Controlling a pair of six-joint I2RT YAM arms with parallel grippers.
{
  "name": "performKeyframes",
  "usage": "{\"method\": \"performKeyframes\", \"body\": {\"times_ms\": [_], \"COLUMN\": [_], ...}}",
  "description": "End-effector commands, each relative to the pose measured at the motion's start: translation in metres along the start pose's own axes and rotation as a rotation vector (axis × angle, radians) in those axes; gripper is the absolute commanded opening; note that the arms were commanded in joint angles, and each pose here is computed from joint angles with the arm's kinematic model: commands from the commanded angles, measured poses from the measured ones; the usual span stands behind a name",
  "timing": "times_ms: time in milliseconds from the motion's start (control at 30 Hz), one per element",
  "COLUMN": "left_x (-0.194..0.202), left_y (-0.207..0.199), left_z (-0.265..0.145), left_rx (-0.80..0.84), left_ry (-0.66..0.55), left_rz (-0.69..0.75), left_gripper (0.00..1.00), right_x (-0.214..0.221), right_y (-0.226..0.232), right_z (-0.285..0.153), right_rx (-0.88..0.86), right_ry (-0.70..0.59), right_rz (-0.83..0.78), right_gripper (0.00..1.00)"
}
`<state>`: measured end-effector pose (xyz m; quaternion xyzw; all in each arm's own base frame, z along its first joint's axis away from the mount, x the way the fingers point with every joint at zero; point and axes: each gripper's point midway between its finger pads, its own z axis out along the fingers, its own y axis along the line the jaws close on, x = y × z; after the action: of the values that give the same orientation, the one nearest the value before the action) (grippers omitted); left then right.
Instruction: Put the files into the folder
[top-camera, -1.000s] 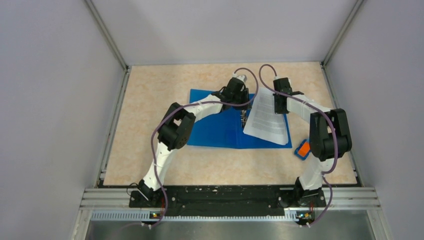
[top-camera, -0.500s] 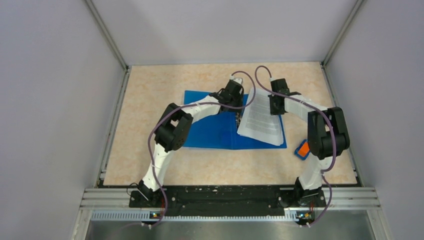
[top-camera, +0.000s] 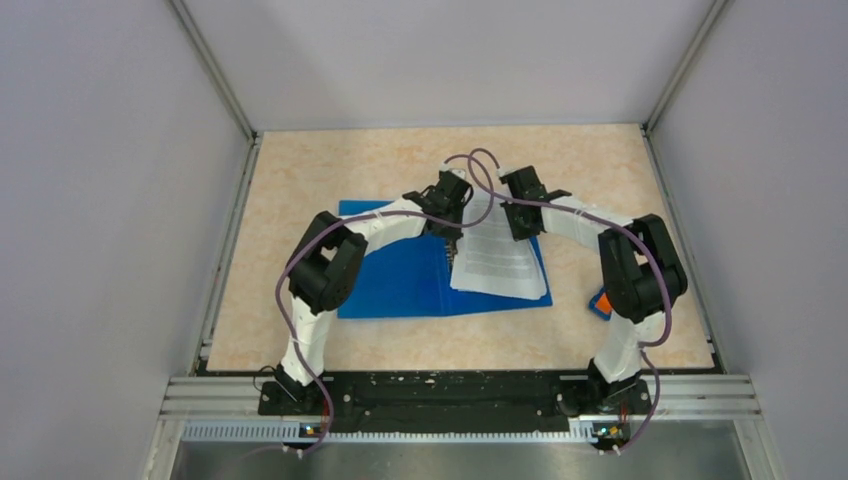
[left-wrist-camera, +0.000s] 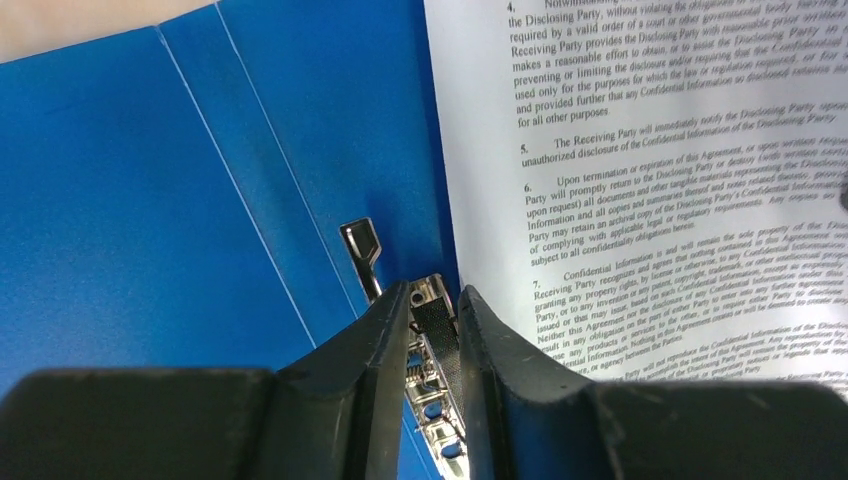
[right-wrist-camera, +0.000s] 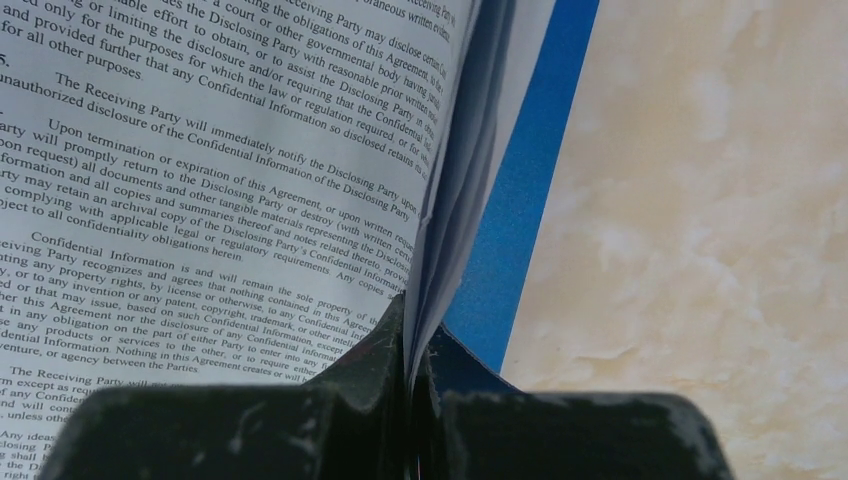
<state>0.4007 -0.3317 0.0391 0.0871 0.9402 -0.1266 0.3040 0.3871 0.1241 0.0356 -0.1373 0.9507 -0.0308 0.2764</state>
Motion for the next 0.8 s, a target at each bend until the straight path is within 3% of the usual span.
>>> {"method": "performKeyframes", "body": {"times_ms": [0,267,533,767], "left_x": [0.005,0.018,-0.031,-0.019], "left_y": [0.023,0.033,0.035,0.093], "left_z": [-0.039,-0.061,-0.111,-0.129], "left_rx": [-0.059,-0.039,0.043,0.018], "left_ry": [-0.008,-0.003,-0.119,-0.122], "left_rz": [-0.013,-0.032,-0.116,-0.304], "left_gripper": [0.29,0.29,0.47,0.47], "right_x": [-0.018,-0.022,-0.055,-0.082], "right_y": [0.027,0.025,0.034,0.058], "right_z": [-0.026,-0.056,-0.109,-0.173], "right_rx": [-0.072,-0.061,-0.162,-0.368], "right_ry": [-0.071,-0.119,-0.247,-0.356], "right_rz": [-0.057,-0.015,0.079,0.122], "right_gripper": [0.0,0.0,0.0,0.0]}}
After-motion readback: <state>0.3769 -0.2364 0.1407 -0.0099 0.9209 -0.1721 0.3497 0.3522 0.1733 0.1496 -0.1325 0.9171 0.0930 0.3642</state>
